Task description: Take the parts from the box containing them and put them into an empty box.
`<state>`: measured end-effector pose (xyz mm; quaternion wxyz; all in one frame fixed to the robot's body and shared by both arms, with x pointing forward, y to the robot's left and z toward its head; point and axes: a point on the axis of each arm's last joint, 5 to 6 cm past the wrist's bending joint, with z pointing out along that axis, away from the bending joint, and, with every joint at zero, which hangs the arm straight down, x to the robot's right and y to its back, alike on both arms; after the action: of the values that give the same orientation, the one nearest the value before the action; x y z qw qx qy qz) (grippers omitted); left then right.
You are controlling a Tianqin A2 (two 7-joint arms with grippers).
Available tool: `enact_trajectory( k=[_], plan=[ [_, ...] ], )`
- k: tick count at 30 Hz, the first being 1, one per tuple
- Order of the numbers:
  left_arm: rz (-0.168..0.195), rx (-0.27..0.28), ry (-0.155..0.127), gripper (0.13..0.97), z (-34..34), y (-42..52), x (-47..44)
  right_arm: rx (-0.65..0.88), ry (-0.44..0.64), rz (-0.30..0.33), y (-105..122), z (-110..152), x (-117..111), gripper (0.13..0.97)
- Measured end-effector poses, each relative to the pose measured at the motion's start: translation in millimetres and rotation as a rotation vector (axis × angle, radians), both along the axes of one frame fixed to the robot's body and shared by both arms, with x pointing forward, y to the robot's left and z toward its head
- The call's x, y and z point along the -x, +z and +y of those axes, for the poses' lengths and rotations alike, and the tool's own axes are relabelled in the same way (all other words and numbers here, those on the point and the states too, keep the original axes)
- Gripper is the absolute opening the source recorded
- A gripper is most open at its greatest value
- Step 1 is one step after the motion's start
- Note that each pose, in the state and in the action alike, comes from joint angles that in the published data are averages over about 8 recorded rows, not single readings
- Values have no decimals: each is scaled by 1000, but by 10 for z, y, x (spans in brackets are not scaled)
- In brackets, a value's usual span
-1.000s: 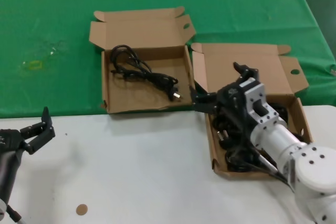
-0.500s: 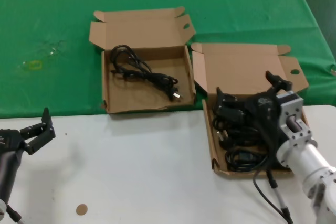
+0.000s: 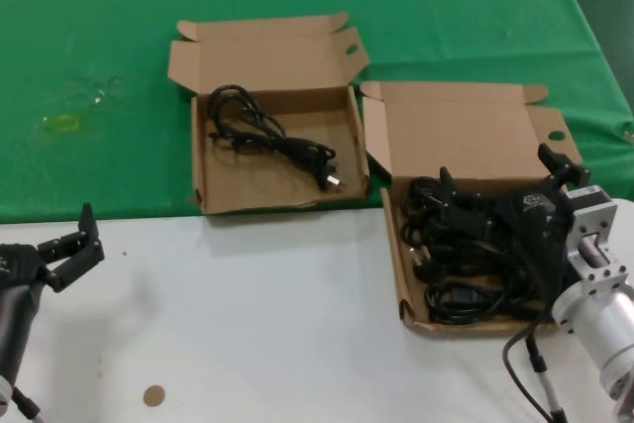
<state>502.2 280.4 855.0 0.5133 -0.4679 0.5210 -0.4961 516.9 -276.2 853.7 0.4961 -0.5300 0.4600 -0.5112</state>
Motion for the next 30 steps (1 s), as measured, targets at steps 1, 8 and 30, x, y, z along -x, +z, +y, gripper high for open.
enact_trajectory(
  k=[1,8,30],
  plan=[
    [0,0,0,966,0,0,0,0,0,0,0,0,1,966],
    [0,0,0,966,0,0,0,0,0,0,0,-1,1,966],
    [0,0,0,966,0,0,0,0,0,0,0,-1,1,966]
  ],
)
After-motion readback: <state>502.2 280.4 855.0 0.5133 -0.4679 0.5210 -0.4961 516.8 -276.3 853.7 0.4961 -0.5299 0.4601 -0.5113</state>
